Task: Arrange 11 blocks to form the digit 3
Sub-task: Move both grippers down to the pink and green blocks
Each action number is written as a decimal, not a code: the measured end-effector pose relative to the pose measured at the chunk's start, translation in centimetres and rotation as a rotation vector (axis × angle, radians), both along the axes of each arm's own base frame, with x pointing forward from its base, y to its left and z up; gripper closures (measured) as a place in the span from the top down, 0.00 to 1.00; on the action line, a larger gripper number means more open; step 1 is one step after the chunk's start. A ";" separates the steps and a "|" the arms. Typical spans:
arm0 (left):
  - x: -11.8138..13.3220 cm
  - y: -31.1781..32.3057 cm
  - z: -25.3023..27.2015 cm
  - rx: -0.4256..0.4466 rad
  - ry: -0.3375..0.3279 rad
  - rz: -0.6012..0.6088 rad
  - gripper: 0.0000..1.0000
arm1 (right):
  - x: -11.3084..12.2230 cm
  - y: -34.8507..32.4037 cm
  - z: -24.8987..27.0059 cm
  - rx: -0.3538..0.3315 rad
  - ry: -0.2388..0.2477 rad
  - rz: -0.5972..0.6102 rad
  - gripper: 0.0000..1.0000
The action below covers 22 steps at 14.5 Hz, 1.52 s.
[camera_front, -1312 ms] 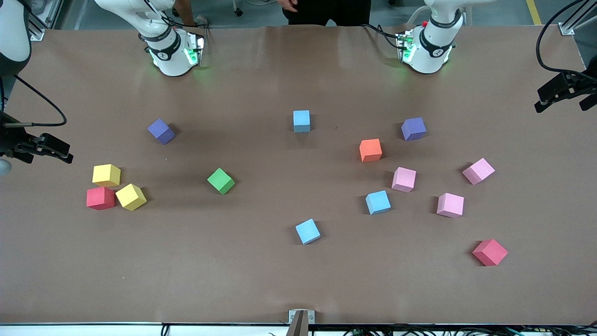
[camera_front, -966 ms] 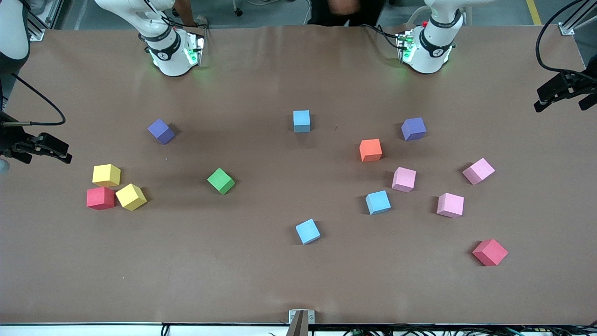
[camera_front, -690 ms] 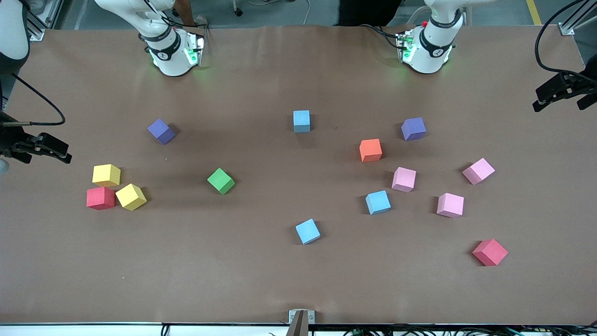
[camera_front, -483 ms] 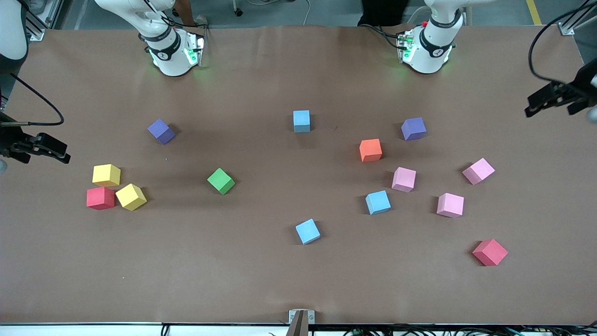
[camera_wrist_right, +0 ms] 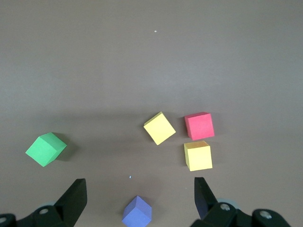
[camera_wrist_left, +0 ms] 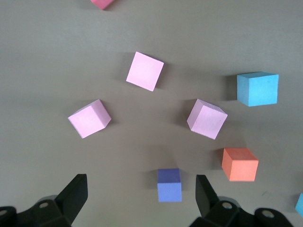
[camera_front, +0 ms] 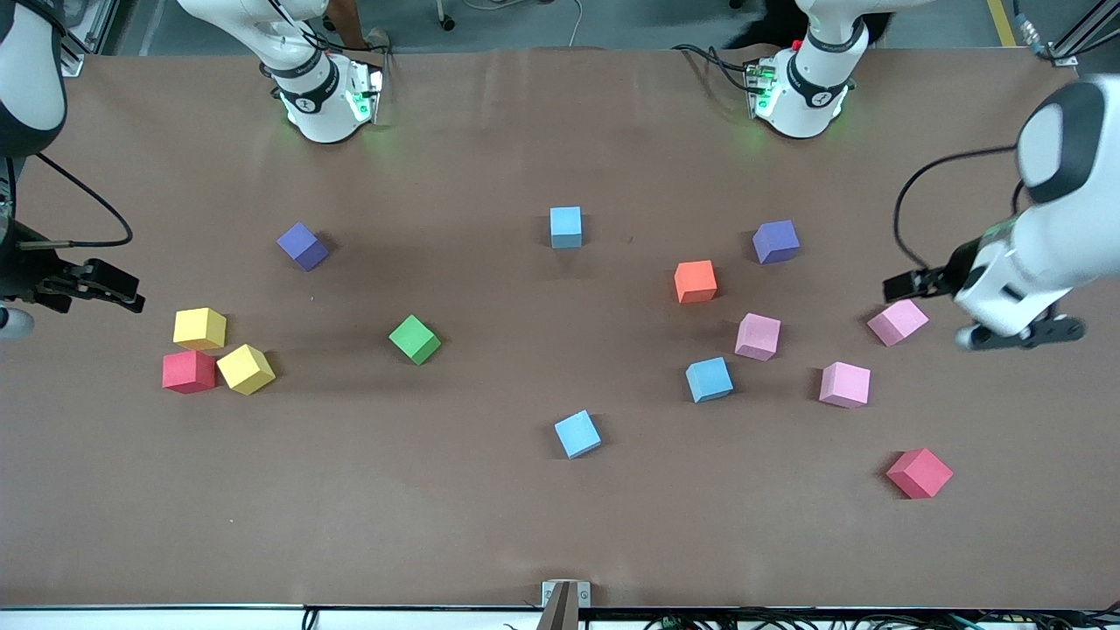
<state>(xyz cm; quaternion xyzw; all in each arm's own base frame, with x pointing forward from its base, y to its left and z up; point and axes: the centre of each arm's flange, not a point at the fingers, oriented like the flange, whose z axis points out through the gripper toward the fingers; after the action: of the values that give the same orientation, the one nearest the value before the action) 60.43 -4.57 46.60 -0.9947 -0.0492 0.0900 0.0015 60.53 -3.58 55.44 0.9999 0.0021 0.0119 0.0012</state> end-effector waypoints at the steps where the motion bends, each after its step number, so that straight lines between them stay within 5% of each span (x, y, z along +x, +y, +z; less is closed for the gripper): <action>1: 0.4 0.0 -1.1 0.000 0.009 0.009 1.00 | 0.4 1.3 -0.8 0.007 0.011 0.020 1.00; 8: 1.6 -0.7 -7.3 0.000 0.000 0.063 1.00 | 4.5 9.4 -11.5 -0.002 0.067 0.124 1.00; 13: 2.3 -2.3 -13.7 0.004 0.015 0.062 1.00 | 4.2 15.8 -15.9 -0.019 0.130 0.094 1.00; 18: 1.3 -7.1 -17.8 0.033 0.029 0.053 1.00 | 3.3 18.3 -18.6 -0.048 0.171 -0.139 1.00; 22: -0.8 -12.2 -19.5 0.047 -0.041 -0.034 1.00 | 2.1 21.1 -20.9 -0.085 0.190 -0.392 1.00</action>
<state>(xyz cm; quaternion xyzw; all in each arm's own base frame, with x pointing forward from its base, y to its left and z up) 59.66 -16.75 27.06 -0.9967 -0.0344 0.0683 0.0253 62.62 17.50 34.54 0.9768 -0.1919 -0.0828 0.0456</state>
